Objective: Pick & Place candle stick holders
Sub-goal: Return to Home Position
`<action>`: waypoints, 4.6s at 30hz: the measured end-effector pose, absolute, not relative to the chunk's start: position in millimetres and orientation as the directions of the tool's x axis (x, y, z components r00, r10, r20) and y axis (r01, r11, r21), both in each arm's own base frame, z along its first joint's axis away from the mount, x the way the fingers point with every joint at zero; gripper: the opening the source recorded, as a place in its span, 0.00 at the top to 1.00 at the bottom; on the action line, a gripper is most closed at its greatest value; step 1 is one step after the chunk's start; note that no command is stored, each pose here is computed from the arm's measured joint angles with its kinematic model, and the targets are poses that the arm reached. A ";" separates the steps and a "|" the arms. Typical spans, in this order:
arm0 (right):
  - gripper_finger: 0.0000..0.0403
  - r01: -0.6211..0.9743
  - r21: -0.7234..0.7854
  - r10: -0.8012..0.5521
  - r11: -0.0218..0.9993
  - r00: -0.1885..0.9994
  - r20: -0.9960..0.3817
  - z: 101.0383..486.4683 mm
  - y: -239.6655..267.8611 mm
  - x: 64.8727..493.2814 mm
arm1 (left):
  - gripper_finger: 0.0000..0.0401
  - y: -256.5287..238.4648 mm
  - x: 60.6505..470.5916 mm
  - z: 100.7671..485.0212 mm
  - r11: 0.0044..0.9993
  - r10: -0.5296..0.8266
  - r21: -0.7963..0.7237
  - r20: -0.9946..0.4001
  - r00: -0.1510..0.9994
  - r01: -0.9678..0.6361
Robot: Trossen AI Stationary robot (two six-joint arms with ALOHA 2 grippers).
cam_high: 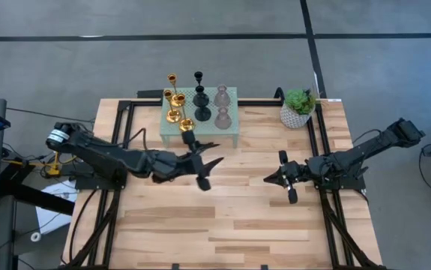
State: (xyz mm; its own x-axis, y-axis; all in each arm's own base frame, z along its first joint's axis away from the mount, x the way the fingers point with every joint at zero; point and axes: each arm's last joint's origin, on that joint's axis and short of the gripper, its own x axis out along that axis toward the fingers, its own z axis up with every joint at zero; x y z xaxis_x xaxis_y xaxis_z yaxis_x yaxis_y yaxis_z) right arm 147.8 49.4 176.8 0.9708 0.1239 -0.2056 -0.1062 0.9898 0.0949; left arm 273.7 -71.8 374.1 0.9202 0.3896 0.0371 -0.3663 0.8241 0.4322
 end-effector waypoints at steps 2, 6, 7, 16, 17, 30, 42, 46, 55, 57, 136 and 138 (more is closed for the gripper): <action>1.00 -0.111 0.076 0.124 0.991 0.971 -0.205 176.9 49.5 147.8 | 0.51 -71.9 262.9 374.4 0.833 0.385 0.436 -0.014 0.923 -0.341; 1.00 -0.141 0.039 0.145 0.989 0.975 -0.169 180.5 50.2 148.3 | 0.61 -64.8 241.7 374.1 0.878 0.344 0.375 -0.059 0.937 -0.299; 1.00 -0.159 0.027 0.161 0.987 0.974 -0.158 181.7 50.6 148.5 | 0.64 -61.2 237.5 372.1 0.886 0.323 0.370 -0.059 0.944 -0.280; 1.00 -0.244 -0.012 0.243 0.970 0.967 -0.071 192.7 43.6 146.2 | 0.98 -42.3 189.6 334.5 0.971 0.107 0.223 -0.070 0.992 -0.089; 1.00 -0.251 -0.009 0.250 0.968 0.966 -0.062 194.3 40.9 145.3 | 0.98 -42.3 183.7 330.5 0.975 0.100 0.205 -0.066 0.993 -0.085; 1.00 -0.251 0.020 0.251 0.968 0.964 -0.086 217.8 0.3 136.3 | 0.99 -44.8 140.3 291.6 0.984 0.086 0.158 -0.005 0.996 -0.085; 1.00 -0.210 0.030 0.212 0.977 0.975 -0.072 222.9 -19.7 117.5 | 0.99 -39.7 107.1 263.3 0.993 0.010 0.114 0.085 0.996 -0.020; 1.00 -0.226 0.044 0.228 0.973 0.971 -0.070 223.0 -22.5 116.0 | 0.99 -39.1 101.0 246.3 0.993 -0.057 0.108 0.113 0.992 0.045; 1.00 -0.241 -0.005 0.241 0.970 0.969 -0.049 244.4 -26.7 115.7 | 0.99 -42.3 101.2 219.9 0.988 -0.146 0.088 0.241 0.960 0.128; 1.00 -0.231 -0.022 0.229 0.973 0.971 -0.062 248.2 -27.5 113.9 | 0.99 -41.6 101.5 218.8 0.989 -0.119 0.110 0.237 0.964 0.095; 1.00 0.032 -0.013 -0.029 0.999 0.976 0.215 187.2 -28.9 88.7 | 0.98 -27.0 69.4 238.6 0.986 -0.097 0.157 0.226 0.969 0.062; 1.00 0.059 0.002 -0.059 0.998 0.978 0.199 185.4 -29.8 89.1 | 0.98 -27.0 69.4 238.6 0.986 -0.097 0.157 0.225 0.969 0.062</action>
State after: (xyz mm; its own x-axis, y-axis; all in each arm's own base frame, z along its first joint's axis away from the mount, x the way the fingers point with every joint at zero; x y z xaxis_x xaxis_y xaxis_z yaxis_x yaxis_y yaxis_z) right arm 89.1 -29.8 185.4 0.9782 -0.0585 0.1992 0.0594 0.9982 0.0015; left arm 69.4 -27.0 238.6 0.9694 -0.0969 0.2255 0.0619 0.9856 0.1573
